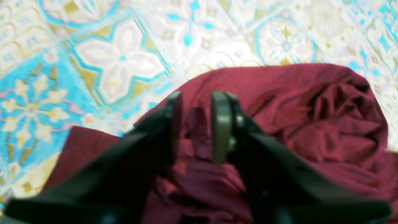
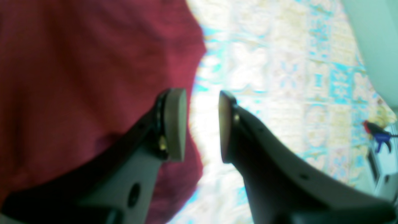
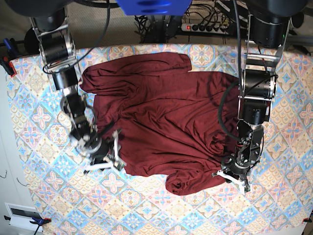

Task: Layout the t-shirt on the table in an organized manner, then fold the t-shirt properly
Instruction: 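Pull the hem corners apart with both grippers to flatten the shirt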

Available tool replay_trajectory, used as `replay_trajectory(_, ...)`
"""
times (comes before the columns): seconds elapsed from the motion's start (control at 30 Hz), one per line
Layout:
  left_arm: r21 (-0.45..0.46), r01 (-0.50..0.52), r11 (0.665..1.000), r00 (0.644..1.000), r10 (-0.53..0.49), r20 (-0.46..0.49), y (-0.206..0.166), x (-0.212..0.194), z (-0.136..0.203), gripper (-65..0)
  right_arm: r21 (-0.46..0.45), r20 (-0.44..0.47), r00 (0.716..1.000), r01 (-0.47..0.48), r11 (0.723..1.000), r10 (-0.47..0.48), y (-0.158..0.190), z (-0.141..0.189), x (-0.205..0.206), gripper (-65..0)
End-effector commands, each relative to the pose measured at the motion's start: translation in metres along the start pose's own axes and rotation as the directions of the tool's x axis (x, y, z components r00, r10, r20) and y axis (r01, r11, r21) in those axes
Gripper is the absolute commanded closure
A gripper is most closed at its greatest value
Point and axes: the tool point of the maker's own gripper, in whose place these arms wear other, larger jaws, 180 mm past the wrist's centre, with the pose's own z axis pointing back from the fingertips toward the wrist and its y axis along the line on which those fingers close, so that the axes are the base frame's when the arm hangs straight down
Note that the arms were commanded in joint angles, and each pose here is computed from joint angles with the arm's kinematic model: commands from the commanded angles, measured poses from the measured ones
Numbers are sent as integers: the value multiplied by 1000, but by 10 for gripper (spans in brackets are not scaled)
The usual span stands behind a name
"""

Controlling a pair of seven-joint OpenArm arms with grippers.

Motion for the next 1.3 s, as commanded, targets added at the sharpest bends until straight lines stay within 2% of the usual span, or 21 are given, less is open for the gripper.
replay_trajectory(0.0, -16, 3, 1000, 998, -2, 61, -8, 30, 2, -206, 0, 84, 996, -19, 1000, 19, -14, -2, 37, -174)
replay_trajectory(0.07, -13, 2, 1000, 998, -1, 60, -6, 30, 2, -232, 81, 87, 996, -22, 996, 15, -8, -12, 43, -174)
replay_trajectory(0.13, -7, -1, 1000, 999, 1, 54, -1, 25, 2, -241, 119, 65, 998, 3, 993, -10, -9, -22, 39, -183)
replay_trajectory(0.37, 52, 8, 999, 998, -11, 55, 37, 23, 8, -242, 186, 30, 995, 89, 978, -96, 1, -43, 29, -290)
replay_trajectory(0.53, 76, 13, 997, 998, -17, 53, 52, 22, 11, -241, 266, 31, 986, 152, 952, -166, 38, -57, 24, -289)
replay_trajectory(0.73, 65, 22, 998, 997, -27, 66, 49, 22, 13, -241, 277, 28, 974, 209, 938, -226, 34, -62, 14, -289)
replay_trajectory(0.9, 44, 37, 998, 995, -41, 93, 40, 27, 16, -241, 240, 8, 972, 228, 944, -237, 19, -63, 8, -289)
replay_trajectory(1.0, 37, 38, 999, 994, -42, 97, 37, 28, 17, -241, 176, -62, 978, 205, 963, -197, 3, -61, -23, -289)
replay_trajectory(1.13, 38, 37, 999, 994, -41, 97, 37, 29, 17, -241, 96, -156, 982, 123, 988, -107, -21, -52, -65, -289)
replay_trajectory(1.27, 41, 37, 998, 995, -40, 92, 40, 25, 17, -241, 63, -210, 973, 115, 991, -100, -39, -39, -95, -289)
